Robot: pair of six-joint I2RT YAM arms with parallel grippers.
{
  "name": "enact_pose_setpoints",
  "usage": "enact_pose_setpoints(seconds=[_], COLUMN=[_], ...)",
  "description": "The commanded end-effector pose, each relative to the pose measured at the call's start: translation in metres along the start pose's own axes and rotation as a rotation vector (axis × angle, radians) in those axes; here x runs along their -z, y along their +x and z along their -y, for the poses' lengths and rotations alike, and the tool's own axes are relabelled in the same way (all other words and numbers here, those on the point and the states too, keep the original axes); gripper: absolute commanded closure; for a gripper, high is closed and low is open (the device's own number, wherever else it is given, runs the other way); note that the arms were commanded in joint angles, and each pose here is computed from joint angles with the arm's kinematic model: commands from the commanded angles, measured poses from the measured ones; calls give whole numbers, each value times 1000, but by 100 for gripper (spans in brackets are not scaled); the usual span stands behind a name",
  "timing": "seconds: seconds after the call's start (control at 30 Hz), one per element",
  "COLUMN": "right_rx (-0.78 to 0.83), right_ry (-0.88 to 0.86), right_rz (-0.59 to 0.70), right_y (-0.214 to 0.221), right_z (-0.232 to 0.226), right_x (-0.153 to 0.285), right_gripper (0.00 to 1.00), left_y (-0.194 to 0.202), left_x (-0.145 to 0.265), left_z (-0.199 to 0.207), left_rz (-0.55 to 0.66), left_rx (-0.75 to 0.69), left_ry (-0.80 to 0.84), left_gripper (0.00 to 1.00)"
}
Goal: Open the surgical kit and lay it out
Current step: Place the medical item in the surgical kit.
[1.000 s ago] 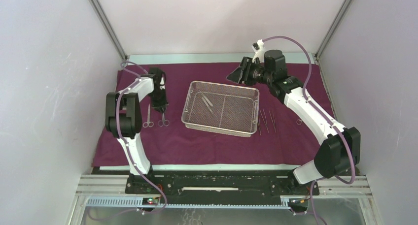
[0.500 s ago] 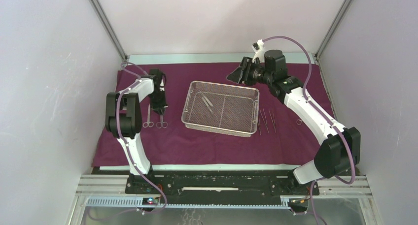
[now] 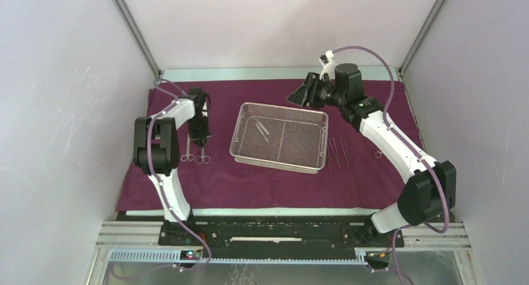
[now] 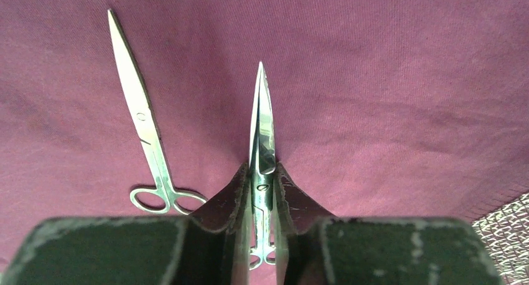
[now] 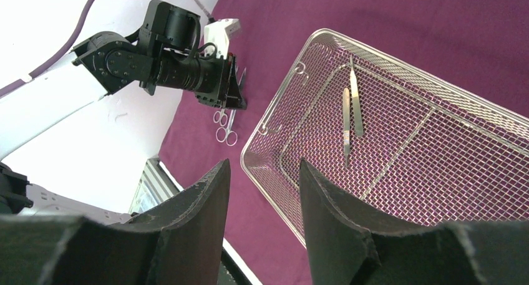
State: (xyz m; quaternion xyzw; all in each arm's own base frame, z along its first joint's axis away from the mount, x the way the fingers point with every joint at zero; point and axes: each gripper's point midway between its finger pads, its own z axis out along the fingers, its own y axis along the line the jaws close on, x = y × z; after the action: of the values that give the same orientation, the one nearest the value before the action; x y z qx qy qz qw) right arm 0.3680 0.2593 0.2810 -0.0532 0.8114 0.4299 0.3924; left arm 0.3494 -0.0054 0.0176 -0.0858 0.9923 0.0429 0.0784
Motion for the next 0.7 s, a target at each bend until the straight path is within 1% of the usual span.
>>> enact_pose_setpoints(seconds=[0.0, 0.1, 0.17, 0.27, 0.37, 0.47, 0.57, 0.6, 0.67], right_rx=[29, 29, 29, 31, 32, 45, 55, 57, 65], right_ry=[-32, -30, -30, -28, -22, -12, -2, 2, 22], right_rz=[39, 38, 37, 36, 31, 29, 23, 19, 1], right_y=[-11, -10, -10, -10, -8, -7, -5, -4, -3], right_z=[-11, -10, -10, -9, -7, -4, 1, 4, 9], right_x=[8, 8, 8, 7, 5, 2, -2, -4, -8], right_gripper=[47, 47, 47, 47, 46, 46, 44, 43, 43], left_y=[-9, -11, -12, -17, -26, -39, -55, -62, -67], left_x=[17, 19, 20, 24, 32, 49, 71, 81, 94], left_z=[-7, -10, -10, -10, -11, -9, -8, -5, 0], left_rz=[44, 47, 50, 58, 77, 119, 179, 204, 227], left_rx=[-14, -10, -7, -7, 5, 23, 45, 60, 78], left_ry=[-30, -45, -56, -71, -99, -108, -104, -91, -55], left_gripper=[79, 71, 64, 61, 55, 47, 35, 32, 30])
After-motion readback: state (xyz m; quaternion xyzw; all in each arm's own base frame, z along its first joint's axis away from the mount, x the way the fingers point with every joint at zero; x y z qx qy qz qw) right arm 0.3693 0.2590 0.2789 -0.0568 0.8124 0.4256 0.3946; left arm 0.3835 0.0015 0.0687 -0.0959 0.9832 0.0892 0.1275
